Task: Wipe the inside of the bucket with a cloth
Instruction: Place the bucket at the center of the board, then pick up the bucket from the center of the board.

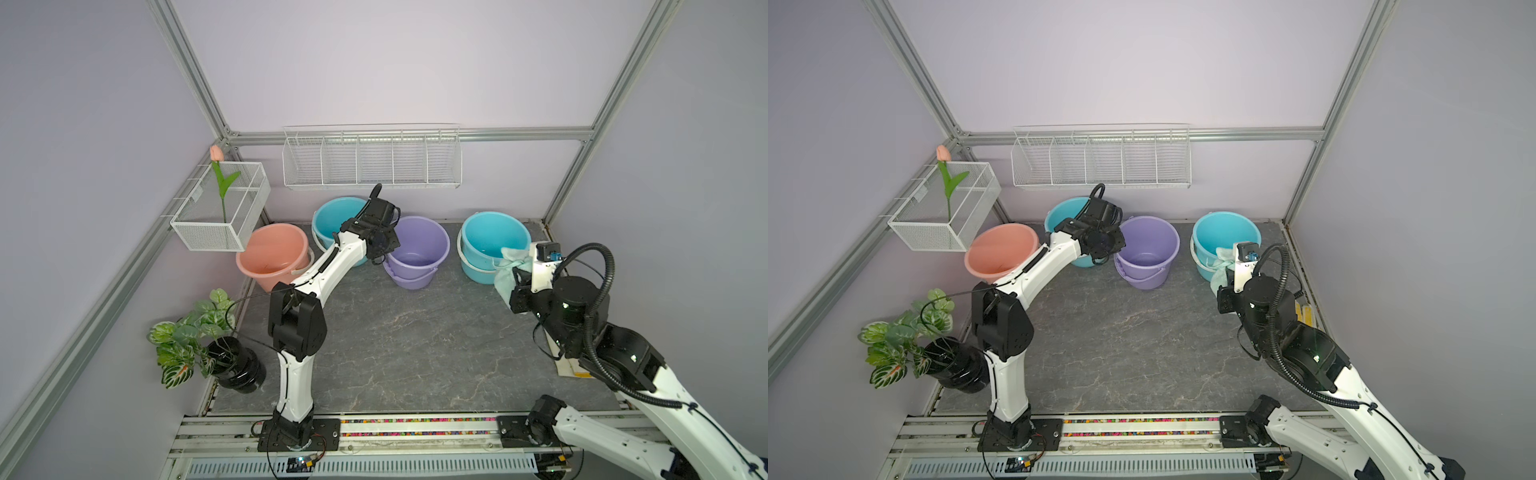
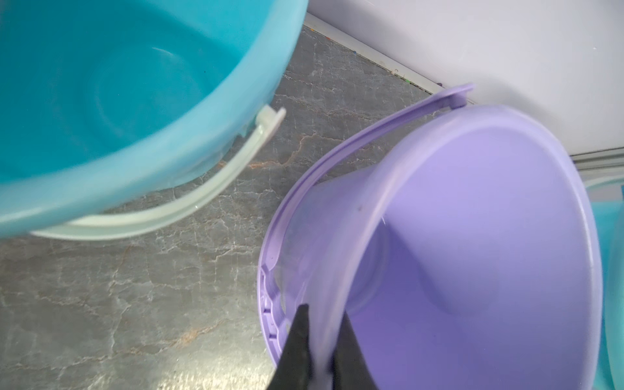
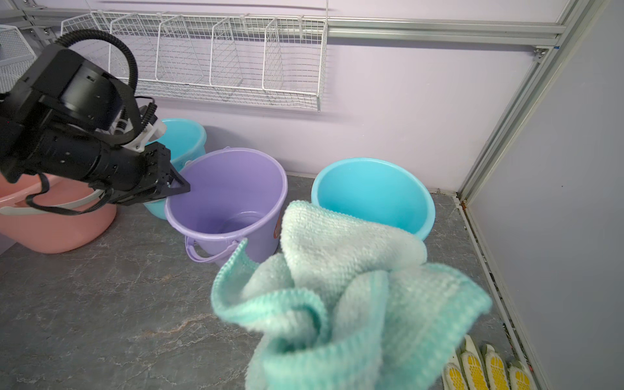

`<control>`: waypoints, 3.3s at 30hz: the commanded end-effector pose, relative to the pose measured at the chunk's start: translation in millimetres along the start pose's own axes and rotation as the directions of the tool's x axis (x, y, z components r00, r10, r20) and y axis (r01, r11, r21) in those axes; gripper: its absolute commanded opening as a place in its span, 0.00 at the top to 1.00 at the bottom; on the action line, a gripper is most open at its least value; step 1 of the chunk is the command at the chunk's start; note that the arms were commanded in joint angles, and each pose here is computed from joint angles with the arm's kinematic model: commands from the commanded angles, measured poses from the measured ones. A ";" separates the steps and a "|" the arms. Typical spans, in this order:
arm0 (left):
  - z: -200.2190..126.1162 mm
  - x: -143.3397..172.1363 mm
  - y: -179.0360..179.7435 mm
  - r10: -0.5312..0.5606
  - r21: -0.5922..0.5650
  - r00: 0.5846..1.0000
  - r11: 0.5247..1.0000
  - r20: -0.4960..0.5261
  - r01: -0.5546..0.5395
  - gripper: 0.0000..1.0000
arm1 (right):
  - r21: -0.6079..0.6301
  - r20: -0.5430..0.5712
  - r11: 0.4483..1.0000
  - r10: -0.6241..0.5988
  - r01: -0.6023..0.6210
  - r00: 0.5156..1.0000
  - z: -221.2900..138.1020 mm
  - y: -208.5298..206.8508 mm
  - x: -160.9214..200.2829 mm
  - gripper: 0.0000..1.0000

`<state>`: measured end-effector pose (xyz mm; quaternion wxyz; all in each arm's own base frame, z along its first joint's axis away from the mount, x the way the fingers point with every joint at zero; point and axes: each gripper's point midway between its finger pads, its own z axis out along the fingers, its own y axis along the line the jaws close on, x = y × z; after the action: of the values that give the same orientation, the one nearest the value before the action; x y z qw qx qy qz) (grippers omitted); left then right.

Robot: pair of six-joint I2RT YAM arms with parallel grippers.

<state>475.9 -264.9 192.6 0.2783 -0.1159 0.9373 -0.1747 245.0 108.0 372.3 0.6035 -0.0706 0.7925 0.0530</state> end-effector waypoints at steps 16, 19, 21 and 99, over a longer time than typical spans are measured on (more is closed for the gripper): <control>39.3 -39.2 -63.1 -0.141 0.177 0.990 0.974 -0.021 0.143 0.95 | -0.005 0.018 1.000 -0.001 0.001 1.000 -1.7 -0.6 -5.4 0.93; 40.6 -36.9 -65.1 -0.140 0.186 0.990 0.972 -0.034 0.144 0.90 | -0.007 0.015 1.000 -0.002 0.002 1.000 -0.3 0.7 -4.7 0.93; 40.1 -35.6 -64.3 -0.138 0.179 0.990 0.974 -0.034 0.142 0.86 | -0.008 0.014 1.000 -0.004 0.004 1.000 0.8 1.6 -4.8 0.93; -47.5 -53.9 172.0 -0.330 -0.117 0.939 0.933 0.094 0.339 0.94 | -0.112 -0.034 0.993 0.031 -0.035 0.999 7.9 25.3 0.4 0.93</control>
<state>487.0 -77.9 177.8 0.2690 -0.3106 0.8999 -0.1461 250.2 135.7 365.5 0.5815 -0.1014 0.8018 0.0931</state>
